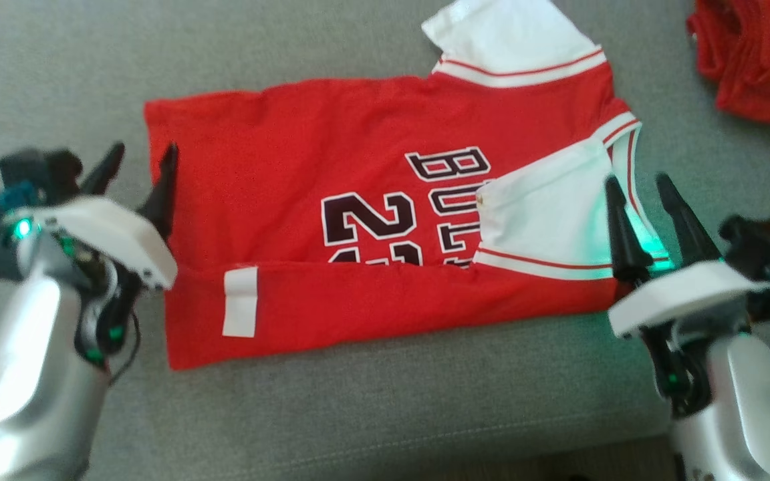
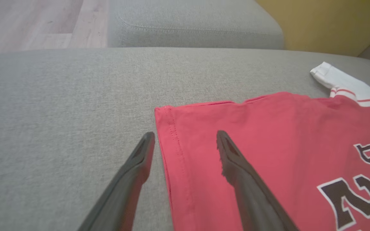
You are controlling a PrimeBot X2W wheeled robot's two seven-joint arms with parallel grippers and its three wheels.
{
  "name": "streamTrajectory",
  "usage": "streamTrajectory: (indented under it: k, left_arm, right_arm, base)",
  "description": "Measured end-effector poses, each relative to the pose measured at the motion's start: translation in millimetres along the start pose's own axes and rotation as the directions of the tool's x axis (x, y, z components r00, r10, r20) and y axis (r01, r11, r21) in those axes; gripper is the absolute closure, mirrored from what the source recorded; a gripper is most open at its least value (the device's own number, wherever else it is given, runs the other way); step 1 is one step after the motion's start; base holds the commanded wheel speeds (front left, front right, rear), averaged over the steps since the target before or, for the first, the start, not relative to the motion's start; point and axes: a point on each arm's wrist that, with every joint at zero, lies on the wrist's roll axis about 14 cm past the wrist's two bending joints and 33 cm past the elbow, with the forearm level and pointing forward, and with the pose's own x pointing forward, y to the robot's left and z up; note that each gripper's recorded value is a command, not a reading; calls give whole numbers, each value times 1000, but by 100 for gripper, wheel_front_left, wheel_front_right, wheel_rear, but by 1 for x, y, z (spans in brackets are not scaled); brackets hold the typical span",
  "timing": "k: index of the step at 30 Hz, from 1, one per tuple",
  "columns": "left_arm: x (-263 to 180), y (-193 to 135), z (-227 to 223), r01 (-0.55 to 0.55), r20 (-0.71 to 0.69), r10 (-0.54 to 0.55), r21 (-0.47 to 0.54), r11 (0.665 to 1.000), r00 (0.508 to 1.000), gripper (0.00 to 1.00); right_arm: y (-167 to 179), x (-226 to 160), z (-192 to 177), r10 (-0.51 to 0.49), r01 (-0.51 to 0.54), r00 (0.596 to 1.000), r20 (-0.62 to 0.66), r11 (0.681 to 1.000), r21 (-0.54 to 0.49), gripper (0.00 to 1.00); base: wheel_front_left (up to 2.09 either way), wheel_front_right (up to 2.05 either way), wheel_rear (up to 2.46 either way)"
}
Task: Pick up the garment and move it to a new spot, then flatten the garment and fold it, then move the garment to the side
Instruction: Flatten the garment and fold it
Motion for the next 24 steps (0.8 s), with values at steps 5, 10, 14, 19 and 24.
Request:
streamTrajectory:
  k: [5, 10, 14, 19, 24]
  left_arm:
    - [25, 6, -6, -5, -32, 5, 15, 1000, 999, 0]
    - [49, 13, -16, -11, -75, 13, 27, 1000, 997, 0]
    - [61, 19, -23, -23, -113, 28, 47, 999, 993, 0]
    - [73, 28, -19, -32, -139, 42, 72, 997, 989, 0]
    - [73, 23, -23, 1, -200, 16, 84, 996, 980, 59]
  right_arm:
    - [9, 18, -1, 31, -32, 999, -10, 999, -27, 0]
    - [12, 35, -5, 45, -46, 999, -26, 998, -43, 0]
    - [13, 43, -9, 52, -54, 998, -33, 997, -52, 0]
    - [15, 49, -8, 64, -66, 997, -29, 995, -72, 0]
    - [11, 54, -3, 72, -75, 997, -27, 991, -111, 0]
  base:
    - [0, 0, 0]
    - [0, 0, 0]
    - [0, 0, 0]
    - [0, 0, 0]
    - [0, 0, 0]
